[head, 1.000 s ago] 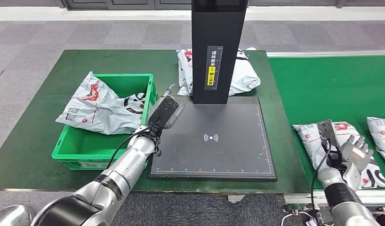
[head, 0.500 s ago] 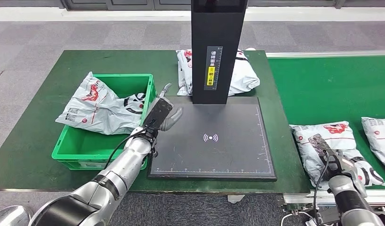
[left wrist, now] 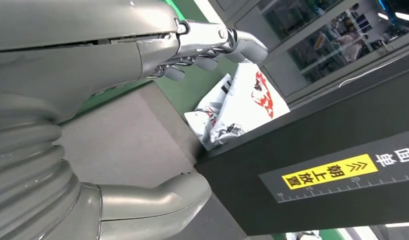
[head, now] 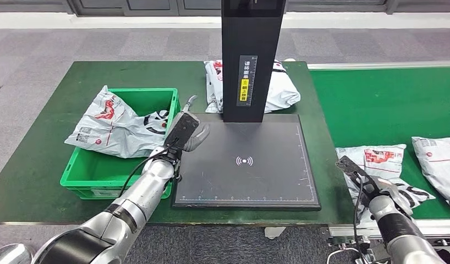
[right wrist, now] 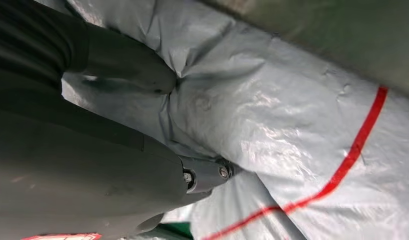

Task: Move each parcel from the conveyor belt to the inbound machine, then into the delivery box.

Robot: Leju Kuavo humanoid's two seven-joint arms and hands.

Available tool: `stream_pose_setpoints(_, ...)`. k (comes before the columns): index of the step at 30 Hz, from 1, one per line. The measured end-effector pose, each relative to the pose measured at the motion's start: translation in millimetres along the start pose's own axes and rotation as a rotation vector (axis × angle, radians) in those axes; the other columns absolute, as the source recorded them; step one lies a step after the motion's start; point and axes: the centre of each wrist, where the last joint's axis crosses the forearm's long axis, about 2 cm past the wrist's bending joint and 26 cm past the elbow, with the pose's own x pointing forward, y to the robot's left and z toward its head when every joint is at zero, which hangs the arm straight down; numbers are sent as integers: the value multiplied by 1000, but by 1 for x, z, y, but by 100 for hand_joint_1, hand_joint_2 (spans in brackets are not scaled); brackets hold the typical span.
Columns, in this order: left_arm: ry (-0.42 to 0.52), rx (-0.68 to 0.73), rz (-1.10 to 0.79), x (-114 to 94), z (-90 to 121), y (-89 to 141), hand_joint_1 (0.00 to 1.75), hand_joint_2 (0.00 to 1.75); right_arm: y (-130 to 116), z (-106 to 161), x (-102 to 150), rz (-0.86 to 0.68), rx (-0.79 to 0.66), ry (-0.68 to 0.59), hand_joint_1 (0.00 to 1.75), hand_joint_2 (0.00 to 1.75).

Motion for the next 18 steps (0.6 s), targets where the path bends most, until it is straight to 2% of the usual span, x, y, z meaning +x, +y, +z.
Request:
stream_pose_setpoints(6, -6, 15, -10, 1, 0, 1, 0, 175, 6, -2, 13, -11, -6, -43, 175, 175)
stream_pose_setpoints(18, -11, 44, -56, -3, 3, 9, 0, 175, 31, 0, 26, -163, -125, -205, 175, 175)
